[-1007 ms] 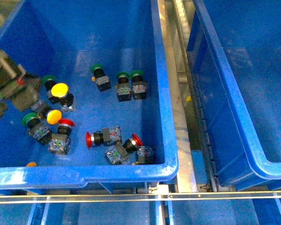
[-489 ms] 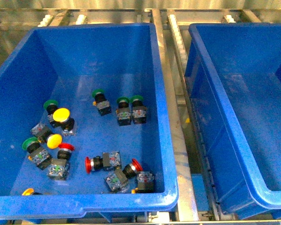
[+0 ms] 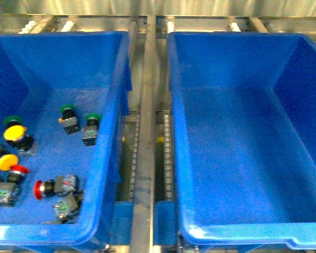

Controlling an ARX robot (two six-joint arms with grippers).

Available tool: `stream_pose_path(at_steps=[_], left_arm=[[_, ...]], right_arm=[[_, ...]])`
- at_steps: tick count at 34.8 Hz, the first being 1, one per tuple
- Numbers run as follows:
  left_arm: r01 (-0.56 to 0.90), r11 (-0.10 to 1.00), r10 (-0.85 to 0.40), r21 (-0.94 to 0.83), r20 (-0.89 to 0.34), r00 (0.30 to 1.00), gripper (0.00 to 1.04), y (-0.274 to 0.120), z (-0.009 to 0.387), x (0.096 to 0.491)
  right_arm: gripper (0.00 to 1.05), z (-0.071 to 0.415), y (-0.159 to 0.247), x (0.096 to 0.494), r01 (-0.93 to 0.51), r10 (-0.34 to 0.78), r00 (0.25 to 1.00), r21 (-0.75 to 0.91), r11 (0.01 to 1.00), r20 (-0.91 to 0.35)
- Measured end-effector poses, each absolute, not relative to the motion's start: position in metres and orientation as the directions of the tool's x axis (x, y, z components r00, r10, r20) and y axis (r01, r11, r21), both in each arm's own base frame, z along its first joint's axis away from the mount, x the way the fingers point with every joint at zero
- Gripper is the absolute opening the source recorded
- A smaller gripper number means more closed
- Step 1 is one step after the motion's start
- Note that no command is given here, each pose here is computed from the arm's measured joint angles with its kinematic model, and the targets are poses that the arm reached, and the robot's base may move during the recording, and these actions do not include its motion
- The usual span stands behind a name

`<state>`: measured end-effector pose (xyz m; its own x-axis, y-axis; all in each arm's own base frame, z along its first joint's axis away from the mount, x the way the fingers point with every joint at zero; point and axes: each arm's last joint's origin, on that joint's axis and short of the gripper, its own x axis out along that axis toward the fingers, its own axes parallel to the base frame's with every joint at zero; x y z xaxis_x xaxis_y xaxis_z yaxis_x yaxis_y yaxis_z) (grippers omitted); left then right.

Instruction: Pick red and yellow buttons and place in box

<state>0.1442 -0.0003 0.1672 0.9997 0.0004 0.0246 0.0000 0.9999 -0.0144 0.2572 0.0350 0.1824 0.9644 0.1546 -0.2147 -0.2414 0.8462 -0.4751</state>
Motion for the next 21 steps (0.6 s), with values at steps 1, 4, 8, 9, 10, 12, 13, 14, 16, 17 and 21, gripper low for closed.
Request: stream_pose_path(at_steps=[1,4,8,9,10,12,13,14,16,17,21], left_arm=[[0.002,1.0,-0.002,-0.014,0.006,1.0,0.02,0.0,0.167,0.141],[0.002,1.0,-0.002,-0.012,0.003,1.0,0.02,0.0,0.169,0.134],[0.002,1.0,-0.002,-0.011,0.014,1.0,0.02,0.0,0.171,0.128],[0.002,1.0,-0.002,-0.011,0.012,1.0,0.02,0.0,0.171,0.127],[0.003,1.0,-0.003,-0.011,0.012,1.0,0.02,0.0,0.171,0.126],[0.002,1.0,-0.002,-0.011,0.017,1.0,0.02,0.0,0.172,0.124],[0.003,1.0,-0.003,-0.011,0.017,1.0,0.02,0.0,0.172,0.123],[0.002,1.0,-0.002,-0.011,0.014,1.0,0.02,0.0,0.172,0.122],[0.003,1.0,-0.003,-0.011,0.016,1.0,0.02,0.0,0.172,0.121],[0.003,1.0,-0.003,-0.011,0.017,1.0,0.02,0.0,0.172,0.12],[0.003,1.0,-0.003,-0.011,0.018,1.0,0.06,0.0,0.172,0.118]], right_arm=[[0.35,0.183,0.035,0.257,-0.241,0.154,0.965,-0.474,0.847,-0.214],[0.35,0.182,0.036,0.256,-0.236,0.148,0.965,-0.473,0.849,-0.216],[0.35,0.183,0.038,0.253,-0.242,0.157,0.964,-0.471,0.848,-0.213],[0.35,0.182,0.038,0.253,-0.245,0.159,0.964,-0.469,0.849,-0.215],[0.35,0.182,0.039,0.252,-0.244,0.158,0.963,-0.468,0.849,-0.216],[0.34,0.181,0.039,0.25,-0.246,0.16,0.963,-0.464,0.851,-0.219],[0.34,0.181,0.039,0.25,-0.247,0.16,0.962,-0.462,0.851,-0.22],[0.34,0.18,0.039,0.249,-0.25,0.162,0.961,-0.461,0.851,-0.223],[0.34,0.179,0.04,0.248,-0.254,0.166,0.96,-0.458,0.852,-0.225],[0.34,0.179,0.04,0.248,-0.257,0.168,0.96,-0.457,0.852,-0.225],[0.34,0.178,0.041,0.247,-0.261,0.172,0.958,-0.455,0.851,-0.228]])
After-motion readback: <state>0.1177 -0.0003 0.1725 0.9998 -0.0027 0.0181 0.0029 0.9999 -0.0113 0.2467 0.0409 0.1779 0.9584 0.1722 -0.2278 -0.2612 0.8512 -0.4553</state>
